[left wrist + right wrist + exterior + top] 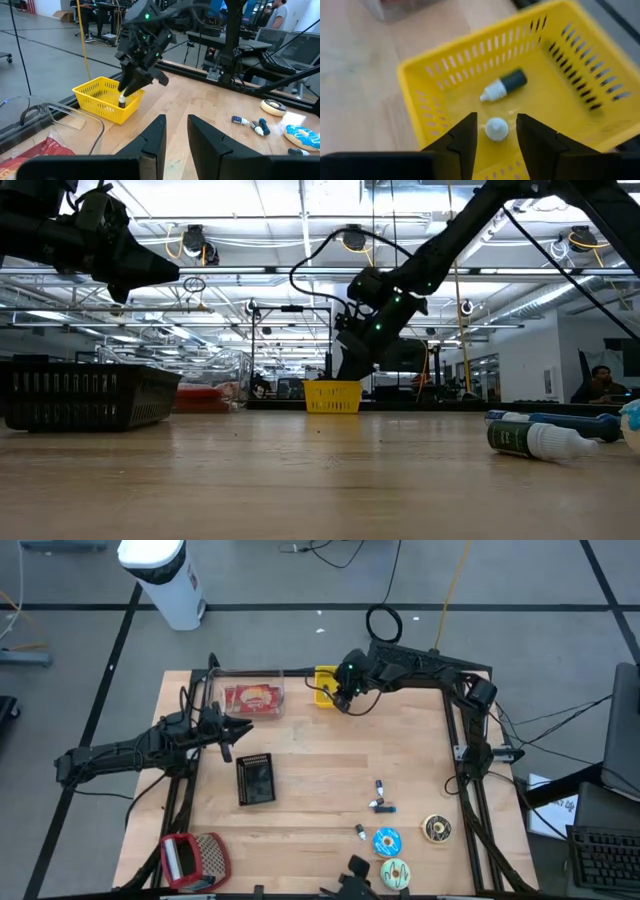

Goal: Pick & Place Food Item
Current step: Put the violet food coloring bottle into the yellow bin, then put the bottom blue food coloring bottle into the yellow bin

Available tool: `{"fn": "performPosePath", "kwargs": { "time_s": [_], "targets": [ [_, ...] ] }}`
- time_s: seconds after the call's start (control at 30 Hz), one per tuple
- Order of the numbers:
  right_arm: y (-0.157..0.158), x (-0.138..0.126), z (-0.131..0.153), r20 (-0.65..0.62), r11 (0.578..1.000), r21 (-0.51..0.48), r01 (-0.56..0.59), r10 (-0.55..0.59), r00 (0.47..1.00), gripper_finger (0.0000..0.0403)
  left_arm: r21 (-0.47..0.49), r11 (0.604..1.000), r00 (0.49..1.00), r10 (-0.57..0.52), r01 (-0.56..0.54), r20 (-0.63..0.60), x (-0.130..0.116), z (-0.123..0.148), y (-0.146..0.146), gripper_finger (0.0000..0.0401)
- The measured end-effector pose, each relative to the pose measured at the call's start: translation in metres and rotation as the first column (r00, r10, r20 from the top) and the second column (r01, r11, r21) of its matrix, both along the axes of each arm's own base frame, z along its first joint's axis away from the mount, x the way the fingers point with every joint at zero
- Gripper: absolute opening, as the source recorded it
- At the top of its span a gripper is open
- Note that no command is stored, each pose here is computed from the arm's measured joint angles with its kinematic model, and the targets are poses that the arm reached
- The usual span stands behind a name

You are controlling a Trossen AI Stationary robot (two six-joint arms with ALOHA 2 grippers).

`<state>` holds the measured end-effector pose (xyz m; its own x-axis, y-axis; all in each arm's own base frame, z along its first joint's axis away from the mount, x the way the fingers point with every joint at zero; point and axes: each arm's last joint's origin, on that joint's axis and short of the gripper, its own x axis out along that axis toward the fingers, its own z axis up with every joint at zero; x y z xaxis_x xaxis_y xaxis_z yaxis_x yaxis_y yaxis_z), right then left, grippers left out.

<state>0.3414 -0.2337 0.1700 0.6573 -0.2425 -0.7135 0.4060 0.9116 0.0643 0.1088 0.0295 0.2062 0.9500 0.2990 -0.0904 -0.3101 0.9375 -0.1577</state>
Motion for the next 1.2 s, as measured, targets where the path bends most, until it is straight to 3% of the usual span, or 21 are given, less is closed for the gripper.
{"fn": "performPosePath", "kwargs": {
  "time_s": [0.27, 0.47, 0.63, 0.8, 1.03, 1.2],
  "targets": [
    [0.034, -0.011, 0.05, -0.019, 0.998, 0.001, -0.07, 0.07, 0.997, 0.0135, 0.0, 1.0, 1.0, -0.001, 0.001, 0.0, 0.0, 0.0, 0.0, 0.0079],
    [0.103, -0.034, 0.086, -0.174, 0.977, 0.151, -0.148, 0.174, 0.969, 0.0126, 0.0, 1.0, 1.0, 0.0, 0.0, 0.0, 0.0, 0.0, 0.0, 0.0079],
    [0.17, -0.054, 0.094, -0.189, 0.948, 0.226, -0.223, 0.268, 0.945, 0.012, 0.0, 1.0, 1.0, 0.0, 0.0, 0.0, 0.0, 0.0, 0.0, 0.0079],
    [0.224, -0.08, 0.076, -0.147, 0.907, 0.238, -0.348, 0.388, 0.91, 0.0118, 0.0, 1.0, 1.0, 0.0, 0.0, 0.0, 0.0, 0.0, 0.0, 0.0079],
    [0.263, -0.116, 0.015, -0.042, 0.843, 0.214, -0.493, 0.512, 0.858, 0.0114, 0.0, 1.0, 1.0, 0.0, 0.0, 0.0, 0.0, 0.0, 0.0, 0.0079],
    [0.272, -0.126, -0.017, 0.086, 0.845, 0.249, -0.474, 0.468, 0.88, 0.0113, 0.0, 1.0, 1.0, -0.001, 0.001, 0.0, 0.0, 0.0, 0.0, 0.0079]
  ]
}}
